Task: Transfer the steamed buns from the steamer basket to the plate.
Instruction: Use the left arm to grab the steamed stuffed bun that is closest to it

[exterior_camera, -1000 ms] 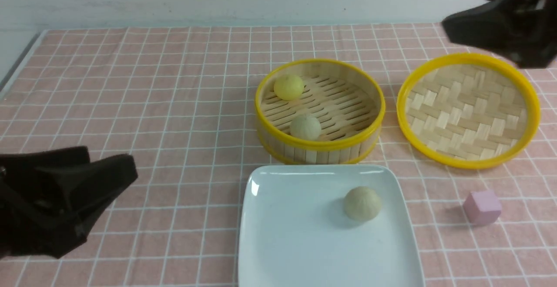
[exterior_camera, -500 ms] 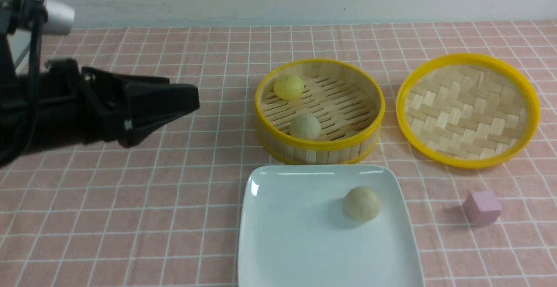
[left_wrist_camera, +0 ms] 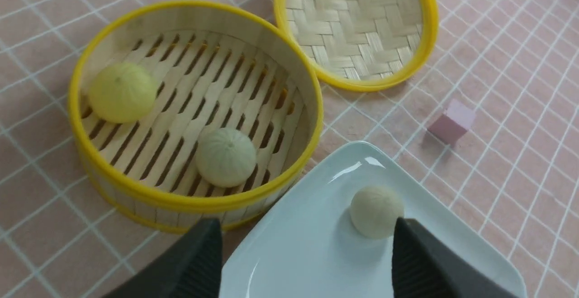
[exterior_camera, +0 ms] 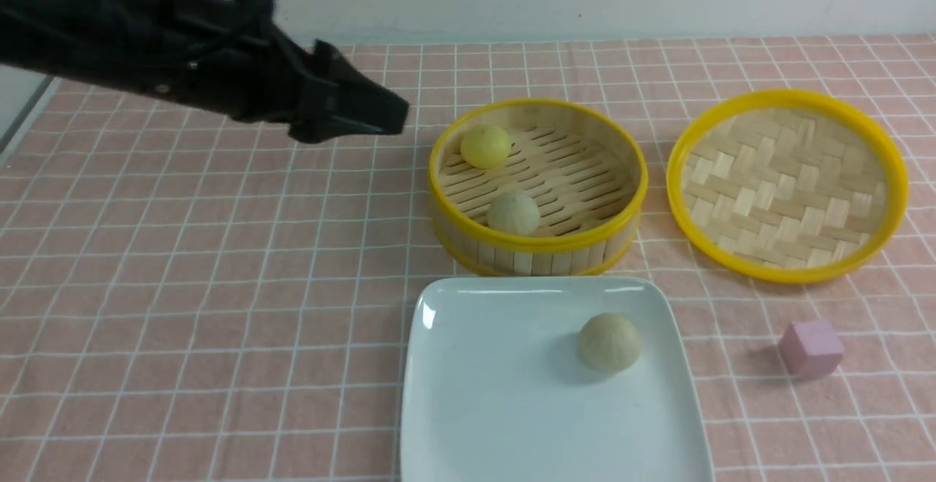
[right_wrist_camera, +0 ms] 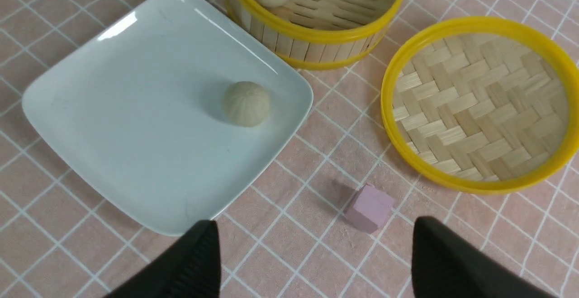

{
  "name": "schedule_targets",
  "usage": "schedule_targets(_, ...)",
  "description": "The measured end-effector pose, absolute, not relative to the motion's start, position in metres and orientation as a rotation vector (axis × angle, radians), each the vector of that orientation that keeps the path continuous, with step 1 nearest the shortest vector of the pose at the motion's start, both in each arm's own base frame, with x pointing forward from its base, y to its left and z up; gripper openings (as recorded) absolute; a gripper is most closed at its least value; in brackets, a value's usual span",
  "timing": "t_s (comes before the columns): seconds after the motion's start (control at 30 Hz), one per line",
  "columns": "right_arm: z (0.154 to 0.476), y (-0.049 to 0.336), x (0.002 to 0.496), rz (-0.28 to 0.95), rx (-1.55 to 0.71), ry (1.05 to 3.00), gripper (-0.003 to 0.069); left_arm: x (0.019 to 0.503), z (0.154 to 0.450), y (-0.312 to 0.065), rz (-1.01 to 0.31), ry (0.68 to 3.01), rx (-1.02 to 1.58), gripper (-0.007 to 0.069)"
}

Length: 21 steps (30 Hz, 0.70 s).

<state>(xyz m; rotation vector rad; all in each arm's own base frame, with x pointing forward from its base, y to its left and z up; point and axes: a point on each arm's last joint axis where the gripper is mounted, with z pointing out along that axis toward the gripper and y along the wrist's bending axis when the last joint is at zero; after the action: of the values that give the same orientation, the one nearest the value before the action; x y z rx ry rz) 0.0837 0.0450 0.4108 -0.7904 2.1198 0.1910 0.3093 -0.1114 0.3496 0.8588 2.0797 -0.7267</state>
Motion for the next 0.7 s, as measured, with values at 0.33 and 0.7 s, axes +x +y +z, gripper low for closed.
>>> schedule_targets(0.33, 0.408, 0.045, 0.081, 0.196, -0.807, 2.155, 0.0550, 0.353, 0.293, -0.174, -0.483, 2.085, 0.881, 0.0506)
schedule_targets(0.7, 0.407, 0.045, 0.081, 0.196, -0.810, 2.161, 0.0550, 0.372, 0.228, -0.224, -0.275, 2.028, 0.973, 0.0506)
